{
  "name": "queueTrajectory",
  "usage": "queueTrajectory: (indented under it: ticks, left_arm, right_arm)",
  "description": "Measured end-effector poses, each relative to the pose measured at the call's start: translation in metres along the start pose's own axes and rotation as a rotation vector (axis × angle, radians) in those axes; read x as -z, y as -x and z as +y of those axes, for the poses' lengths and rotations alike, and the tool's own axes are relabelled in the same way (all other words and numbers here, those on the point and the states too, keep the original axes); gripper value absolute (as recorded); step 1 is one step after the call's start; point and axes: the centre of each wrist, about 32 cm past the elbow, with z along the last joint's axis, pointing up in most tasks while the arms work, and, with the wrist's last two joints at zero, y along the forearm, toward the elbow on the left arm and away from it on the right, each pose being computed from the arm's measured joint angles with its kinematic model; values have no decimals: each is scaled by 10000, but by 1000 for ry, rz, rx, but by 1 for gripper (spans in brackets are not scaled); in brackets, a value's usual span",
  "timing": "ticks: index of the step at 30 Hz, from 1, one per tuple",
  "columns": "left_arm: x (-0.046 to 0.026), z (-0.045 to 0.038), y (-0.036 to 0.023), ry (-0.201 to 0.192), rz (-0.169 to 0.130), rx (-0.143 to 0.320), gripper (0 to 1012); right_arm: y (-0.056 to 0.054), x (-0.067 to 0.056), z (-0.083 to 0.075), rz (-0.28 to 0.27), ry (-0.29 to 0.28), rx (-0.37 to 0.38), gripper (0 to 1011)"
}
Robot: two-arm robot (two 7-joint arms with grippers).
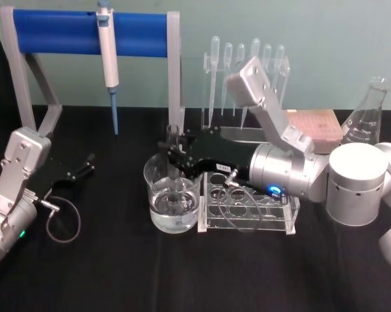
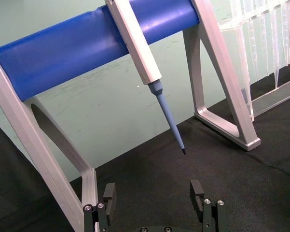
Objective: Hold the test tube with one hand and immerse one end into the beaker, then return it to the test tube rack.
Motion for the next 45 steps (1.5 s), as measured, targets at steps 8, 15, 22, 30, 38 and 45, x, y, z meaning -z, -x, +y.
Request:
queueTrajectory:
  ticks: [8,15,22,30,38,45]
  left_arm:
    - [0,0,0,0,0,0,1000]
    - [0,0,0,0,0,0,1000]
    - [0,0,0,0,0,0,1000]
    - [0,0,0,0,0,0,1000]
    - [0,0,0,0,0,0,1000]
    - [0,0,0,0,0,0,1000]
  right_arm:
    - [1,-325,-121,-34,-44,-13,224]
    - [-14,-602,-293,-53,-82,-13,224]
    - [35,-810,-575,-73,-124,13,224]
    - [130,-802,-949,-89,-133,72,225]
    - [171,-473,-1174,-62,-87,156,224]
    - [144,-253,-1153,-37,-55,191,224]
